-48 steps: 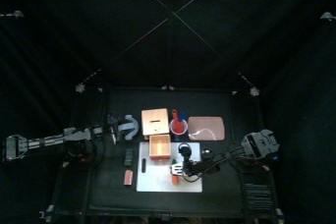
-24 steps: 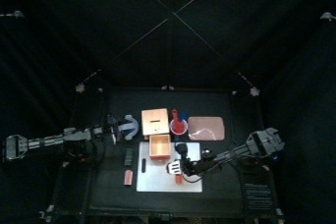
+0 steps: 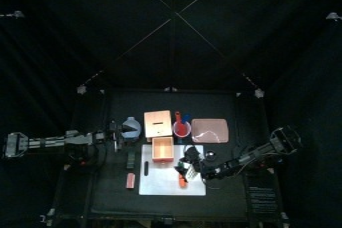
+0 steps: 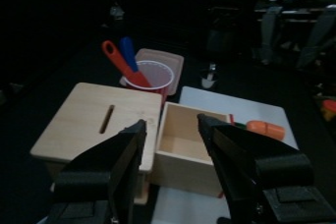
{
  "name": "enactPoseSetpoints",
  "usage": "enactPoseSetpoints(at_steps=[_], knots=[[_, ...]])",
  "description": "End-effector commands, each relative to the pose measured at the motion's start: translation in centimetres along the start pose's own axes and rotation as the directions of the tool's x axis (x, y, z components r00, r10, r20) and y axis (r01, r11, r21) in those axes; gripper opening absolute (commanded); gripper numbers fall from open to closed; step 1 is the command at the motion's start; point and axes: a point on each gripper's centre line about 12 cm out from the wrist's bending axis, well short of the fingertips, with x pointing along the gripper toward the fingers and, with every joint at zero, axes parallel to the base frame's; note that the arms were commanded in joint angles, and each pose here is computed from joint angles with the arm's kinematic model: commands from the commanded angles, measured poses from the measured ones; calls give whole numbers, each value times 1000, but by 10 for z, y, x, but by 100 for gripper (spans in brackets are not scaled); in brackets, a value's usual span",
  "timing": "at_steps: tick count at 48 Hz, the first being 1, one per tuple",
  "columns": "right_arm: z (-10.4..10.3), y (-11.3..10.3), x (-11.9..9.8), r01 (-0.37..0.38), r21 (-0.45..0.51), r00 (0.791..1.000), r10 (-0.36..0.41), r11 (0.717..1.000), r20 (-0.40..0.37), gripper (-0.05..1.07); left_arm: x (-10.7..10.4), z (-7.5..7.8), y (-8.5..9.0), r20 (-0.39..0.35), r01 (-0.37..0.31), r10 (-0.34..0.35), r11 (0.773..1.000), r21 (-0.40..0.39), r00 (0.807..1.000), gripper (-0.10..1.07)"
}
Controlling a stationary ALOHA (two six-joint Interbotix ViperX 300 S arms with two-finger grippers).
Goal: Close drawer
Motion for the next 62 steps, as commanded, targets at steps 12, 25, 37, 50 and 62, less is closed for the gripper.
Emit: enactPoseSetpoints(at_steps=[12, 25, 37, 50, 62], knots=[[28, -8, -46, -129, -201, 978, 158, 971, 139, 85, 1, 25, -14, 122, 65, -60, 997, -40, 991, 83], [34, -31, -73, -161, -226, 957, 208, 961, 200, 85, 1, 24, -15, 135, 71, -62, 996, -63, 989, 83], [28, -46, -72, -160, -233, 959, 207, 959, 193, 85, 1, 25, -15, 137, 67, -56, 994, -81, 989, 83], [29, -61, -54, -132, -214, 969, 172, 968, 176, 85, 0, 18, -12, 120, 57, -45, 994, -96, 992, 83], [22, -97, -19, 0, -163, 991, 22, 987, 132, 83, 5, 7, -7, 75, 31, -26, 997, -73, 997, 83]])
